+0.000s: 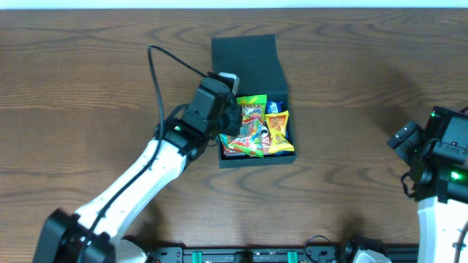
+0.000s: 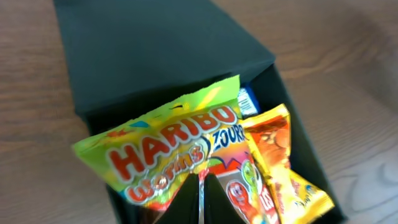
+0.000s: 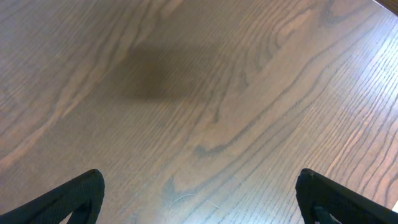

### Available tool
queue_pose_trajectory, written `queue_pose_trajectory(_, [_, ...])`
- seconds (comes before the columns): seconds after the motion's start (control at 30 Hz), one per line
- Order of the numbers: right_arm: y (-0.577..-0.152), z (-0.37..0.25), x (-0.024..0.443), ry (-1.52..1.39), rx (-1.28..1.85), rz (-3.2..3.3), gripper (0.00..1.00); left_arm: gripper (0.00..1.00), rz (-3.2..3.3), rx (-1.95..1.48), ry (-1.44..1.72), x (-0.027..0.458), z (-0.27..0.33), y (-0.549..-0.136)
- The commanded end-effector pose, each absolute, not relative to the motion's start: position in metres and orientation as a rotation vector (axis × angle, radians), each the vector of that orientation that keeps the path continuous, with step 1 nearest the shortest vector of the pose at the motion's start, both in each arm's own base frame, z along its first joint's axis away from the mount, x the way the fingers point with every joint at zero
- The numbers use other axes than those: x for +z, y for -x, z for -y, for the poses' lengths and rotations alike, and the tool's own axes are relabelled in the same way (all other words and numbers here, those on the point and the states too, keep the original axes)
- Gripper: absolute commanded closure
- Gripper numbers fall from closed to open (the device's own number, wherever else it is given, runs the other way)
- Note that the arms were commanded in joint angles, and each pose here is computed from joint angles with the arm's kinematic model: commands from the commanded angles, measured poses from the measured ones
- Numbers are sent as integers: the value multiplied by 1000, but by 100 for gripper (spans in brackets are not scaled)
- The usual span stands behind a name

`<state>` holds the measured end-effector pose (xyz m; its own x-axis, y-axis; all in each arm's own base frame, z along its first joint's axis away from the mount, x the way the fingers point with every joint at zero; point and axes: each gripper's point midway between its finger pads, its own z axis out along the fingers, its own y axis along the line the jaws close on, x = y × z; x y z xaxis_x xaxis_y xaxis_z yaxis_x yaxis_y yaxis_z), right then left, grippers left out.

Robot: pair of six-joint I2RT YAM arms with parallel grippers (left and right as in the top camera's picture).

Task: Pack container
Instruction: 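Push the gummy bag down into the box with the left gripper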

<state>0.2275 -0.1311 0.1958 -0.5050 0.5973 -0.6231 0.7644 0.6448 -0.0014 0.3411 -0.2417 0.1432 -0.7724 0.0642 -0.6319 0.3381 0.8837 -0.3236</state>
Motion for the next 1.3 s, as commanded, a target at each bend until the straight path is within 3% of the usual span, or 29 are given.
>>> queue_pose_trajectory(0.0, [-225,134,196,-1082,-381,-2258,1,94,-2422,-578,-297,133,252,-346])
queue_pose_trajectory(0.6, [-225,134,196,-1082,-381,-2258,1,94,-2503,-671,-271,69,278,-360])
queue_pose_trajectory(0.87, [-226,134,196,-1082,-381,-2259,1,94,-2366,-805,-304,127,290,-359])
queue_pose_trajectory(1.07, [-225,134,196,-1082,-381,-2258,1,94,-2311,-660,-262,174,256,-348])
queue_pose_trajectory(1.27, [-226,134,196,-1082,-381,-2259,1,94,-2442,-517,-236,171,221,-313])
